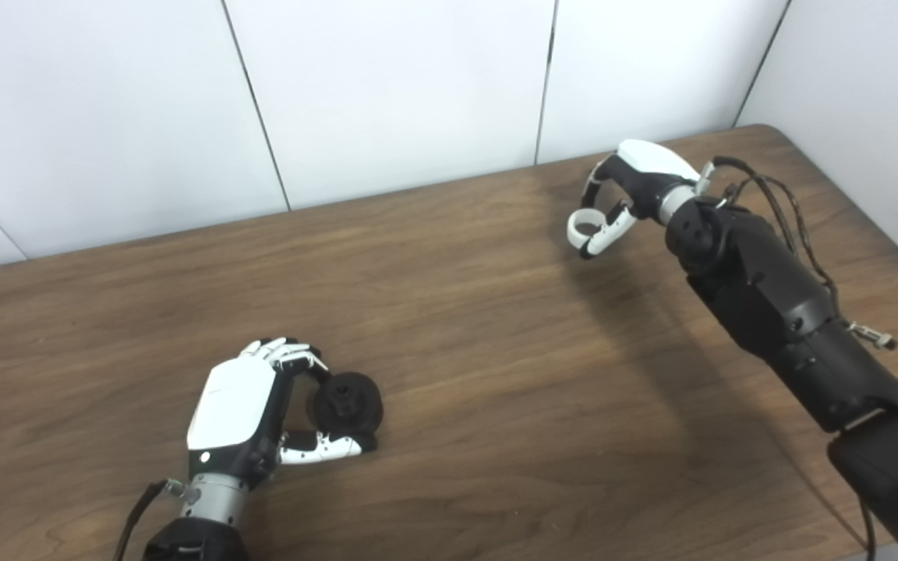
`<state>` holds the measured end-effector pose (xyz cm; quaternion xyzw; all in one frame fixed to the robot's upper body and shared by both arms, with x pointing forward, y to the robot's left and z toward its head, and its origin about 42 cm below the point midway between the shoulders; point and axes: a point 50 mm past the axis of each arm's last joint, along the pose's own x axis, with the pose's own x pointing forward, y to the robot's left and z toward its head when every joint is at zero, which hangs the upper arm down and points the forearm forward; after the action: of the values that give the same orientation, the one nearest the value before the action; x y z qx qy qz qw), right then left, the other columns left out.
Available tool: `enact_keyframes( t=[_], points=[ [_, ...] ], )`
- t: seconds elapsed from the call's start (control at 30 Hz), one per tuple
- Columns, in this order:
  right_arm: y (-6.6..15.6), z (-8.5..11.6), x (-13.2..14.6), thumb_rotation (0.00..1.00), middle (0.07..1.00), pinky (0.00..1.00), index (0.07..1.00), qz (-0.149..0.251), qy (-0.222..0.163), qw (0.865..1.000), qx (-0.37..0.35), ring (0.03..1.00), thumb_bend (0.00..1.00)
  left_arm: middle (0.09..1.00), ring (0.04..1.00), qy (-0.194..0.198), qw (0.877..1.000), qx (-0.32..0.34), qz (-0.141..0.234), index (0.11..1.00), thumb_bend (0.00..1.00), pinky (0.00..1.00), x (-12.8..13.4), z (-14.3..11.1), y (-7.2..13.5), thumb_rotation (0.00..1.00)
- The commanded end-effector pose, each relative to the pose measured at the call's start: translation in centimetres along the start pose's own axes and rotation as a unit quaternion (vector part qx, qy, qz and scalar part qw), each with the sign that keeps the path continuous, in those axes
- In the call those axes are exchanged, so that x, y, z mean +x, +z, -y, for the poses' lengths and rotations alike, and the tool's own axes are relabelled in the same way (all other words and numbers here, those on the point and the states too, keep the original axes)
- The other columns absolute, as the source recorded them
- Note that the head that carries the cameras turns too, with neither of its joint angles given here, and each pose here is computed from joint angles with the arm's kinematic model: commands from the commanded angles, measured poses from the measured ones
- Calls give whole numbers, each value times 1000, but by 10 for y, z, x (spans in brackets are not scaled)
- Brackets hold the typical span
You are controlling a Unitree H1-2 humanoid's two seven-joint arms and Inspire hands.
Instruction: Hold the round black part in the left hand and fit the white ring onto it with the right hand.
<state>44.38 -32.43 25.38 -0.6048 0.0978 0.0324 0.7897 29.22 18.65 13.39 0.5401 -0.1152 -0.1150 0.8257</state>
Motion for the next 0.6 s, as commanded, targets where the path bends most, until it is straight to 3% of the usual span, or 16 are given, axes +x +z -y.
enact_keyframes(
  t=[0.0,0.33,0.57],
  points=[
    [14,33,-7,135,857,1000,486,23,-41,999,-16,1000,524,761,857,18,1000,7,14,484,522,908,4,-8,6,50],
    [69,41,-51,132,866,999,485,112,-20,993,-6,1000,523,755,853,17,1000,5,16,484,523,909,2,-3,15,51],
    [108,33,-90,135,887,1000,485,191,-11,981,-3,1000,524,758,855,19,1000,1,15,484,522,911,3,2,23,51]
  ],
)
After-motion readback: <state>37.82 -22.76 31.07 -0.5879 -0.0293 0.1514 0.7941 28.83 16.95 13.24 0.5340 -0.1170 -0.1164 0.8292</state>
